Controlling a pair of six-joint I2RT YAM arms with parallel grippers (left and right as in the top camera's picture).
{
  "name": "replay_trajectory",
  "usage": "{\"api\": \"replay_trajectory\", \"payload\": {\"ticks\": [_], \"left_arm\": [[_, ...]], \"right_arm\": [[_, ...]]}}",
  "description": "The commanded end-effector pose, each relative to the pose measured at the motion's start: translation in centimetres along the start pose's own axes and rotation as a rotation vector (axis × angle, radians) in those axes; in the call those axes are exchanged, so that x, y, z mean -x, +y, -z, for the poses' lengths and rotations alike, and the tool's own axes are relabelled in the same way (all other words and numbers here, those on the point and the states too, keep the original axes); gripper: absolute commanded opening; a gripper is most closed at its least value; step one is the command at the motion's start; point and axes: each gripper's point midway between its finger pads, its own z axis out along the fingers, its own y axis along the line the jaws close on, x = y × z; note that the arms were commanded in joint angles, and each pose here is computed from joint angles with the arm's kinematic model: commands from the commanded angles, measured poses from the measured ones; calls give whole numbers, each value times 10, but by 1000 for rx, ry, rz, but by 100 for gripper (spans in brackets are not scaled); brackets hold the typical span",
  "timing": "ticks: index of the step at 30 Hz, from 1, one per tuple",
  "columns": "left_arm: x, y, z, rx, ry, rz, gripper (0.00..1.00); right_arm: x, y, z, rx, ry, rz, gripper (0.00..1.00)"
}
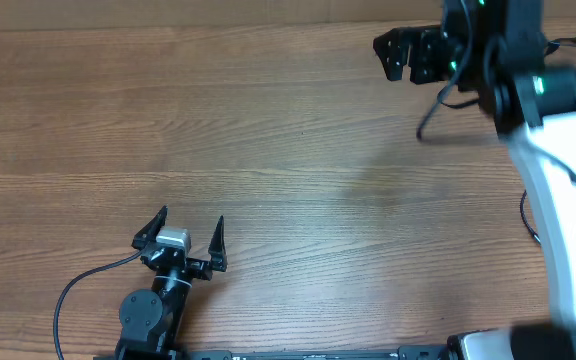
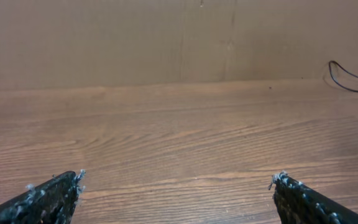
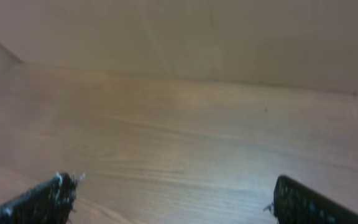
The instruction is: Untangle cables
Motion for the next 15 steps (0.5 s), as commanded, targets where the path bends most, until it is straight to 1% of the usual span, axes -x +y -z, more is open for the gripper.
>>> {"api": "replay_trajectory", "payload": {"ticks": [1,3,7,15], "left_arm": [[0,3,0,14,-5,-19,100],[0,3,0,14,-5,-19,100],[0,3,0,14,-5,-19,100],[0,3,0,14,-5,-19,100]], "right_arm": [[-14,6,13,25,-93,26,100],[-20,8,23,38,-217,62,100],[-45,7,37,43,-362,103,100],[-131,-3,70,8,-583,150,100]]}}
